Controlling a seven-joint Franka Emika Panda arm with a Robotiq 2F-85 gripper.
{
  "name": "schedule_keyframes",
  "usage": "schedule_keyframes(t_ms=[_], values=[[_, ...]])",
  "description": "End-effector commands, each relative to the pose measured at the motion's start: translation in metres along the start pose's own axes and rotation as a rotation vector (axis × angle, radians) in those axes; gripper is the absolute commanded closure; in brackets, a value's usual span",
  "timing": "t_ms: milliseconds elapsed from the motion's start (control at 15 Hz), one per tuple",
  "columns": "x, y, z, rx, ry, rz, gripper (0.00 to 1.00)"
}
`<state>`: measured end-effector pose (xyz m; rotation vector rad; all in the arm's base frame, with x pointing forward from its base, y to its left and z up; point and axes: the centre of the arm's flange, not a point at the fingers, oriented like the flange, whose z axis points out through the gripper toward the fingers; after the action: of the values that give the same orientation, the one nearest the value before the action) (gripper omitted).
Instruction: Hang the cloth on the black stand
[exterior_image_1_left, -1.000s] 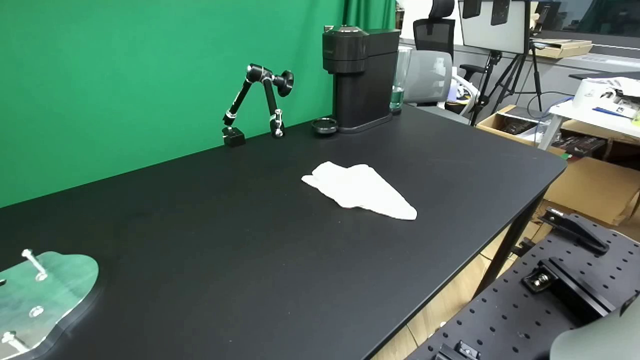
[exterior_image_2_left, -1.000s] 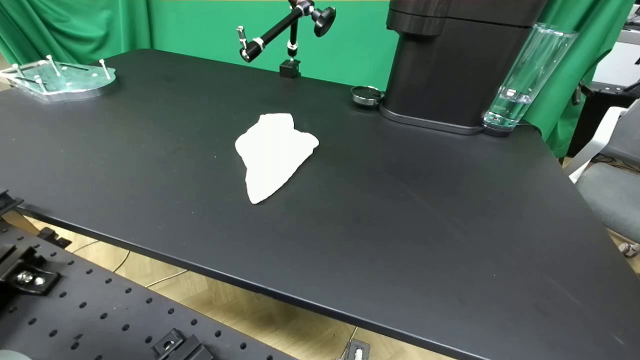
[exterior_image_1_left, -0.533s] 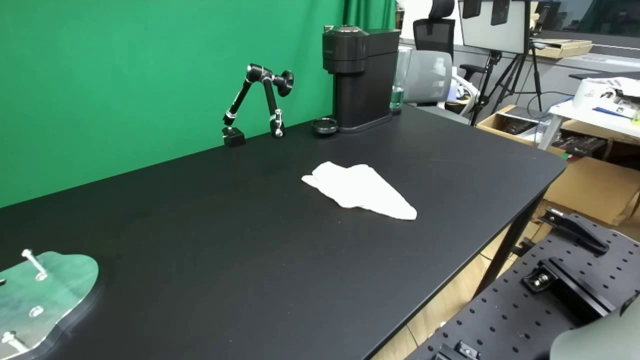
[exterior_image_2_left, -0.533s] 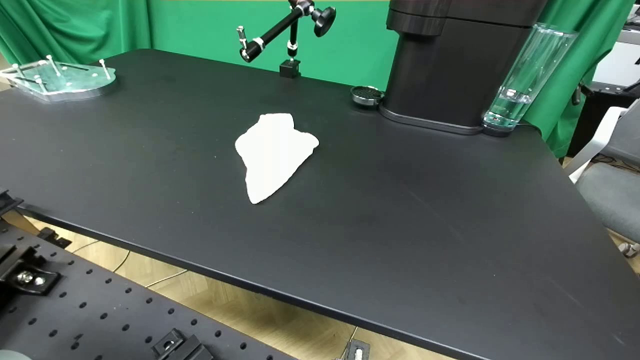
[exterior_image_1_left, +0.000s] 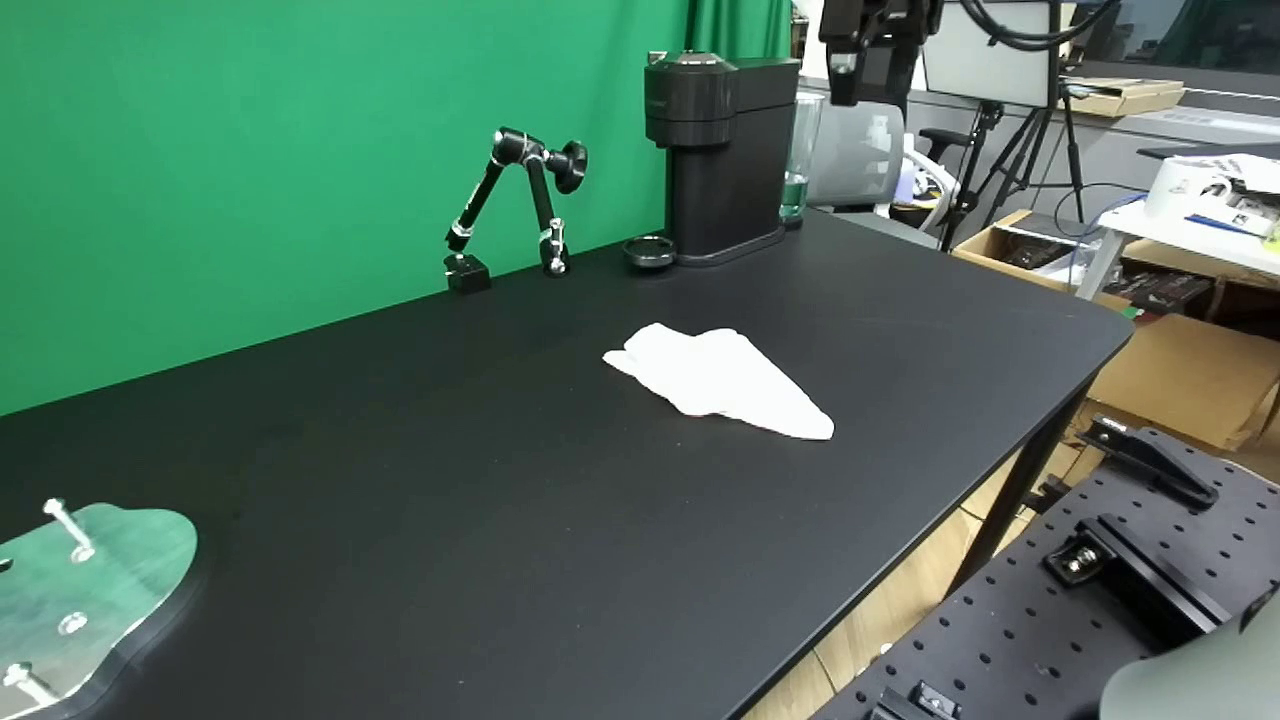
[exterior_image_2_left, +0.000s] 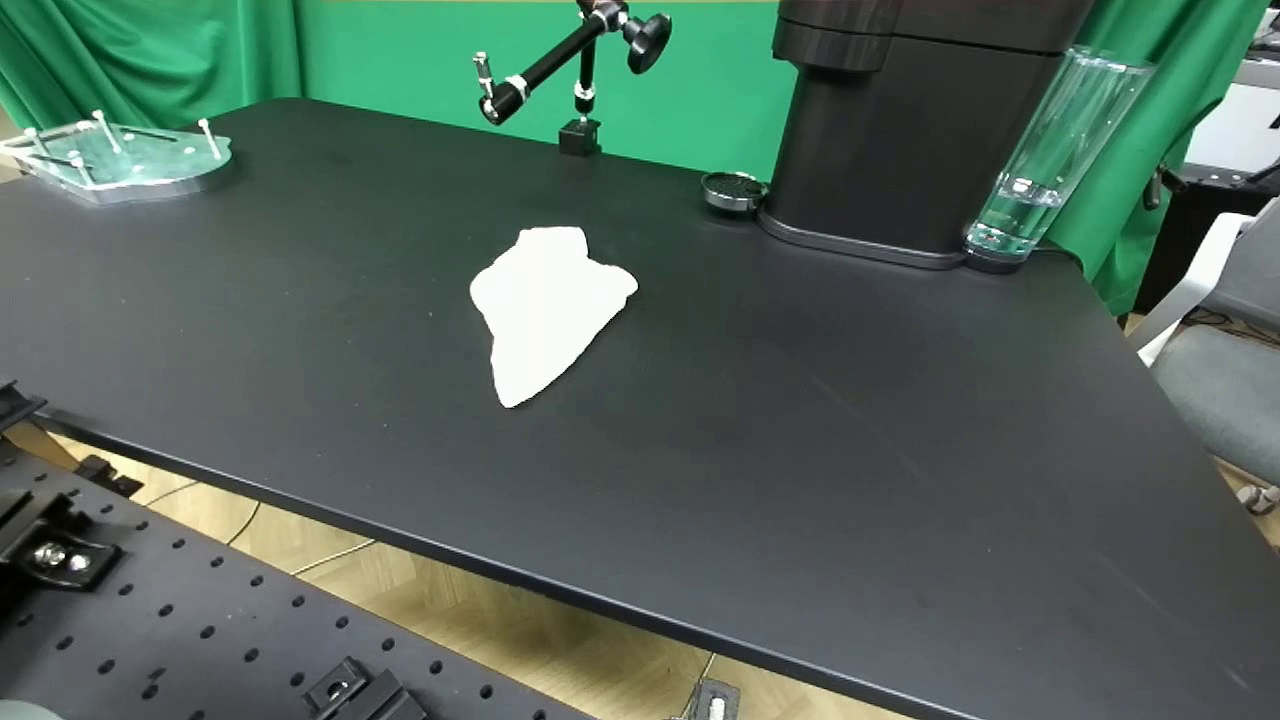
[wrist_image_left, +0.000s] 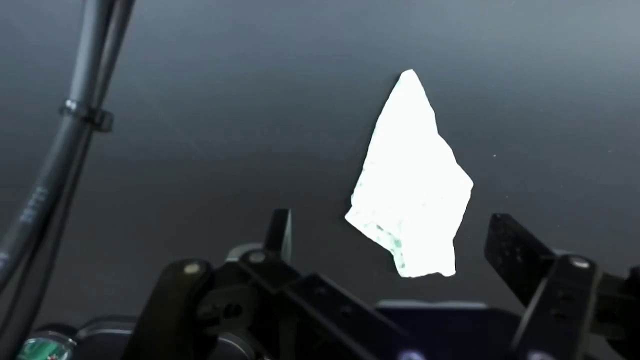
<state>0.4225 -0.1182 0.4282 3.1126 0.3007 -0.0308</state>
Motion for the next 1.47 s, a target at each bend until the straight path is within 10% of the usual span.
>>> schedule_keyframes(t_ms=[0, 400, 1400], values=[[0.014, -0.038, 0.046, -0.07, 0.083, -0.048, 0.0], [0.024, -0.085, 0.121, -0.075, 0.074, -0.124, 0.0], [0.034, -0.078, 0.204, -0.05, 0.057, -0.09, 0.0]])
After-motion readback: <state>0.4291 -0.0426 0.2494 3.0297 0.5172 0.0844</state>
